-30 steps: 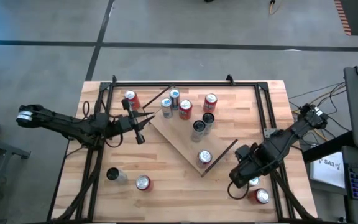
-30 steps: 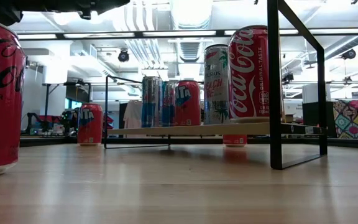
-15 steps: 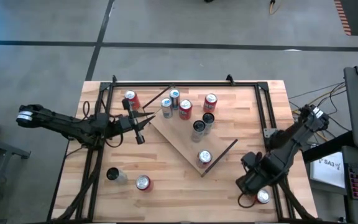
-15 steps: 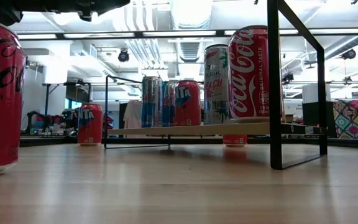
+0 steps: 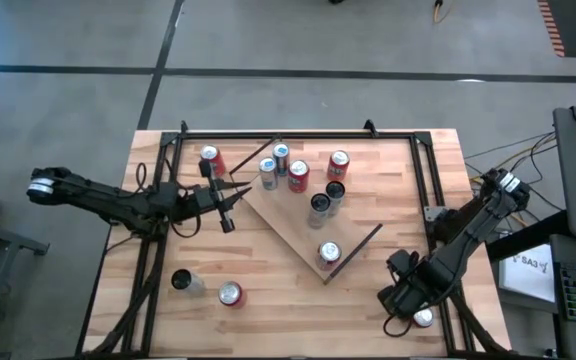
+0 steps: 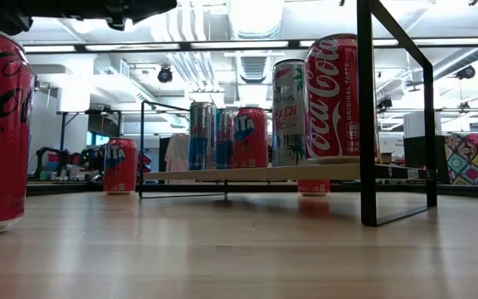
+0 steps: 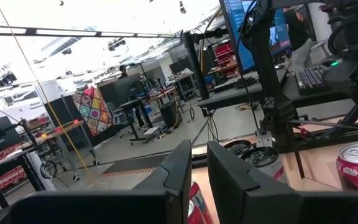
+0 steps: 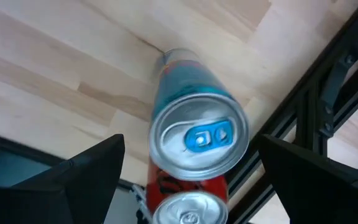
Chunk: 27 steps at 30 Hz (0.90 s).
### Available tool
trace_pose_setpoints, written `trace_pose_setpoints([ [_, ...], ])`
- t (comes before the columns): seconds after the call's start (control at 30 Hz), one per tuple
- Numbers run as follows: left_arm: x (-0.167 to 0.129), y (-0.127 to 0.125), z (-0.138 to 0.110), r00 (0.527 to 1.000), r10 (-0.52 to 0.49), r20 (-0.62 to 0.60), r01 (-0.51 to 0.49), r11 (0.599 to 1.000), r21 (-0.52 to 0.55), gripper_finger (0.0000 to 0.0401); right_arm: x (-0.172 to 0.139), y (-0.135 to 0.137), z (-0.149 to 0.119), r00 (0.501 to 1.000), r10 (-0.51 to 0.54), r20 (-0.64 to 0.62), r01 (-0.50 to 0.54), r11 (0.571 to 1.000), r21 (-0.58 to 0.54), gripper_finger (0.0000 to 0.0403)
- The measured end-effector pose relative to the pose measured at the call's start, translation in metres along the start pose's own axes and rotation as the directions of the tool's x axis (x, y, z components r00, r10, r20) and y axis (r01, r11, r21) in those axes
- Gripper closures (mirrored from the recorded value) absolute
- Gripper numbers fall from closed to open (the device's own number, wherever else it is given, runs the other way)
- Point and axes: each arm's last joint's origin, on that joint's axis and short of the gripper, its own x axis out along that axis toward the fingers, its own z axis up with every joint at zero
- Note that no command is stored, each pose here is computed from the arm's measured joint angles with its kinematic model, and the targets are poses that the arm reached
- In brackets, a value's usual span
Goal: Place canned beverage on shelf
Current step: Put the blue soda can on the shelf aligned with the blue can on the shelf
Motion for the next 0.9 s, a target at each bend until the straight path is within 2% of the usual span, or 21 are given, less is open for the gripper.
trace_pose_setpoints([
  [0.43,0.006,-0.003,0.0,1.0,-0.006,-0.013,0.006,1.0,0.007,0.0365,0.022,0.0,0.004,1.0,0.001,0.002,-0.001,1.0,-0.002,0.0051],
  [0.9,0.007,-0.003,0.002,1.0,-0.004,-0.01,0.004,1.0,0.006,0.0365,0.028,0.0,0.005,1.0,0.002,0.0,-0.002,1.0,0.013,0.0155],
])
